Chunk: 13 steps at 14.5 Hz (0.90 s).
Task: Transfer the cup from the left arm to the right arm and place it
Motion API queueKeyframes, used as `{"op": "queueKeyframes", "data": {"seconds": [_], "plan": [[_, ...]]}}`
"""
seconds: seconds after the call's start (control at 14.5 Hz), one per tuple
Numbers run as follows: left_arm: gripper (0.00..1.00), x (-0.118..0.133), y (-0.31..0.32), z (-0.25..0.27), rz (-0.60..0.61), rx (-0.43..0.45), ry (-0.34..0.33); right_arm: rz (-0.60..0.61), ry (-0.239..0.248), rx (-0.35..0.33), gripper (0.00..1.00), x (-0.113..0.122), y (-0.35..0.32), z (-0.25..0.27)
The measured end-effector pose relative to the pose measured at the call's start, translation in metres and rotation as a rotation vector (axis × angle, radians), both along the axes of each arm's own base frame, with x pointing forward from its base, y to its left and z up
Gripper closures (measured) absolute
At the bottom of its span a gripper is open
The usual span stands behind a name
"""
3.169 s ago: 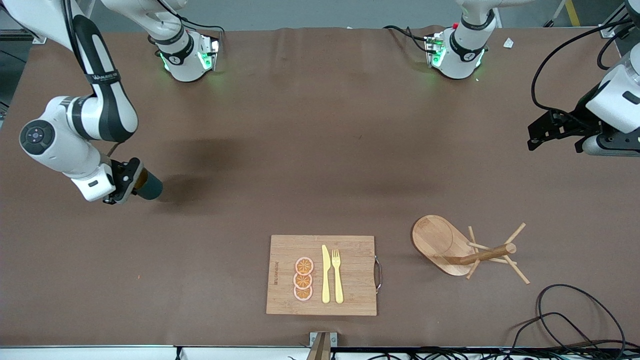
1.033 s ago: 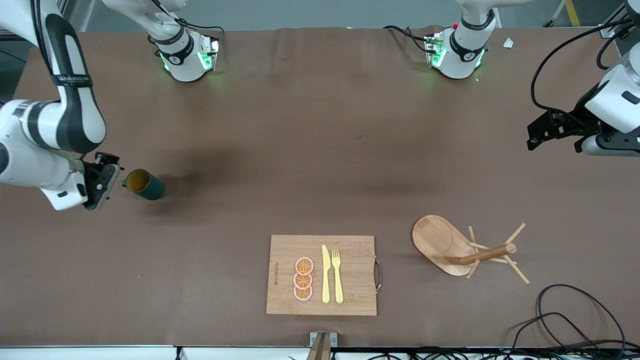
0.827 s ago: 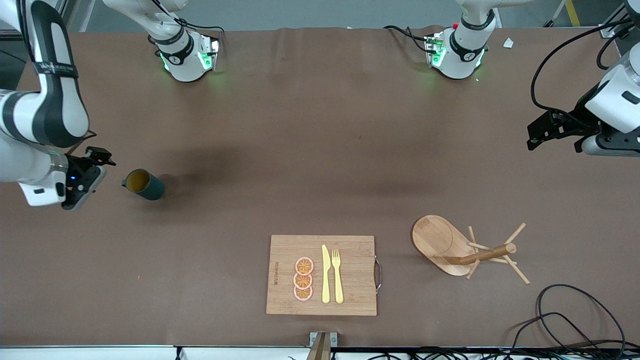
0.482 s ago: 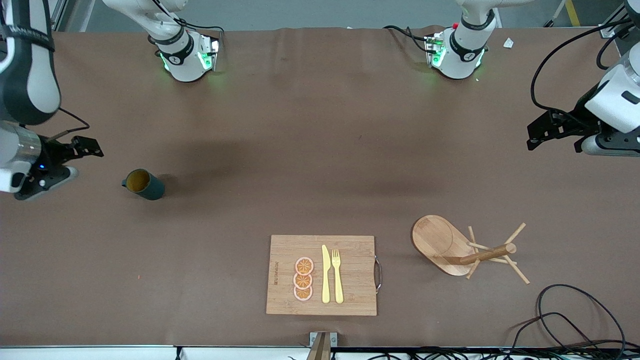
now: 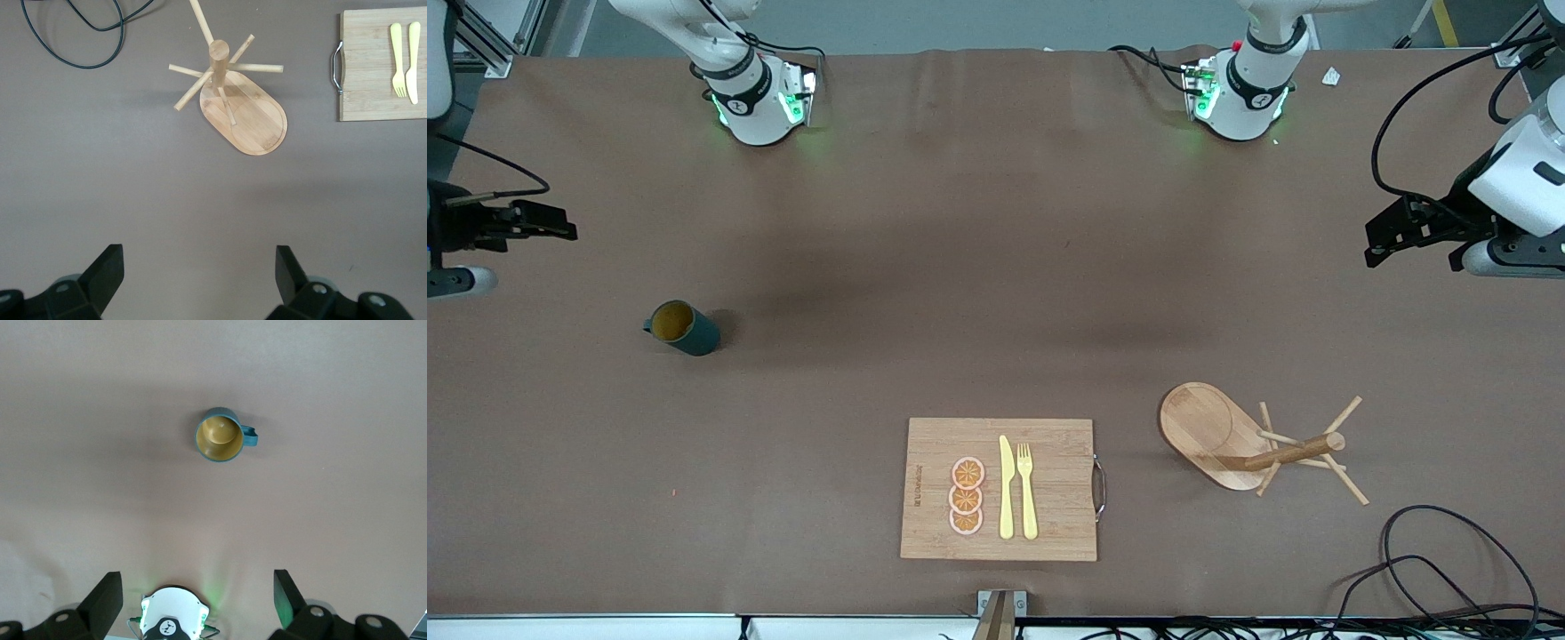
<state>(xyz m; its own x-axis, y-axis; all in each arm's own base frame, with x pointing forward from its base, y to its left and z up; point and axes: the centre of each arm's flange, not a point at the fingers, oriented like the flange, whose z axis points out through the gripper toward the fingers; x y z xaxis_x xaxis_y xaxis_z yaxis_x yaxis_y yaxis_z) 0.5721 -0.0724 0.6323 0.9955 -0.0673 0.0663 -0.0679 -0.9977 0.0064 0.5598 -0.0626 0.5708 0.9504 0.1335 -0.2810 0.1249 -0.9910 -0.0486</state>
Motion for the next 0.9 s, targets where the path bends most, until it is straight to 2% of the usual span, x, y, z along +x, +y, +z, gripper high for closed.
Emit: {"op": "queueKeyframes", "data": {"seconds": [0.48,0.62,0.9], "plan": [[0.00,0.000,0.001,0.000,0.001,0.000,0.000,-0.036,-0.040,-0.013,0.00,-0.003,-0.004,0.041],[0.00,0.000,0.001,0.000,0.002,0.000,0.000,-0.057,-0.036,-0.019,0.00,-0.003,-0.003,0.039],[0.00,0.001,0.006,0.000,0.011,0.000,0.000,-0.148,0.006,-0.048,0.00,-0.005,0.009,0.035]]}}
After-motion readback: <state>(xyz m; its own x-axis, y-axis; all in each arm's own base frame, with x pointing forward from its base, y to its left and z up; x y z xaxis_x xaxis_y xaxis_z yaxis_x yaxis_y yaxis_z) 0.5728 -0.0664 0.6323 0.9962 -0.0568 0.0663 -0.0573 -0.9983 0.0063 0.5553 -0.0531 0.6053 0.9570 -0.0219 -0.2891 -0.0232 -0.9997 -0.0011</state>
